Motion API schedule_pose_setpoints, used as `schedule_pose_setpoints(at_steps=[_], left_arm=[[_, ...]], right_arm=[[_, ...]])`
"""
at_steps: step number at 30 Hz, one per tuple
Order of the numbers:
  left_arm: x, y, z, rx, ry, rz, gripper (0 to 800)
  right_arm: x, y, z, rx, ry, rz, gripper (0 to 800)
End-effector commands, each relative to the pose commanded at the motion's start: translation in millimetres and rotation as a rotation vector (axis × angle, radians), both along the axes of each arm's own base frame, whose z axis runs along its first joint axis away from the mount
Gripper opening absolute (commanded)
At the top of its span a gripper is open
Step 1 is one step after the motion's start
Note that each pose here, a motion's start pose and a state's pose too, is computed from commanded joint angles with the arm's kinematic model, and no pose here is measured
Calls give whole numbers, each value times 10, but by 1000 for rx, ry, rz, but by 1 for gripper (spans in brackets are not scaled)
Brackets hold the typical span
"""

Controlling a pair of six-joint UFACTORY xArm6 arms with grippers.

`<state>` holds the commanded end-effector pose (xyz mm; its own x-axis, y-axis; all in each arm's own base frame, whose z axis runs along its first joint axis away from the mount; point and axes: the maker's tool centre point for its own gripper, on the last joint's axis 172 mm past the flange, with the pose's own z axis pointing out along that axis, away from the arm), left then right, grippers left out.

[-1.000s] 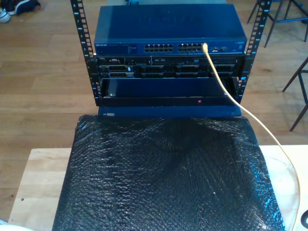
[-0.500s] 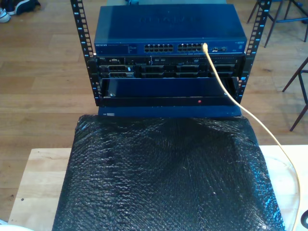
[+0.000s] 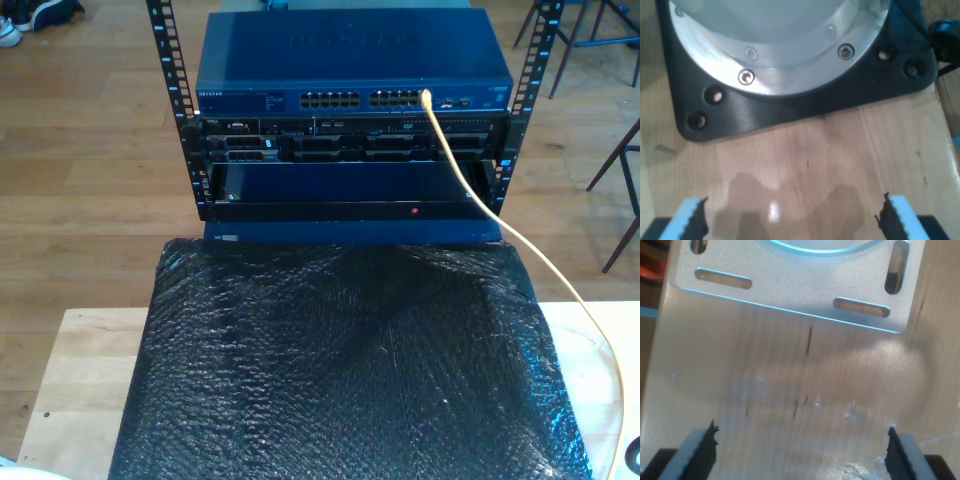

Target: Grab the cable and plug it in

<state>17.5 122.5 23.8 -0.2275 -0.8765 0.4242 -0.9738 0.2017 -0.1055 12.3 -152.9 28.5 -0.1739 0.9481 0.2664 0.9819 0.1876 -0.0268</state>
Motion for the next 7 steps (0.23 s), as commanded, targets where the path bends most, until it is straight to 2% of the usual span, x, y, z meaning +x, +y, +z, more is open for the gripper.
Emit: schedule_pose_setpoints(at_steps=[7], left_arm=[[0,0,0,0,0,0,800]], right_arm=[[0,0,0,0,0,0,800]])
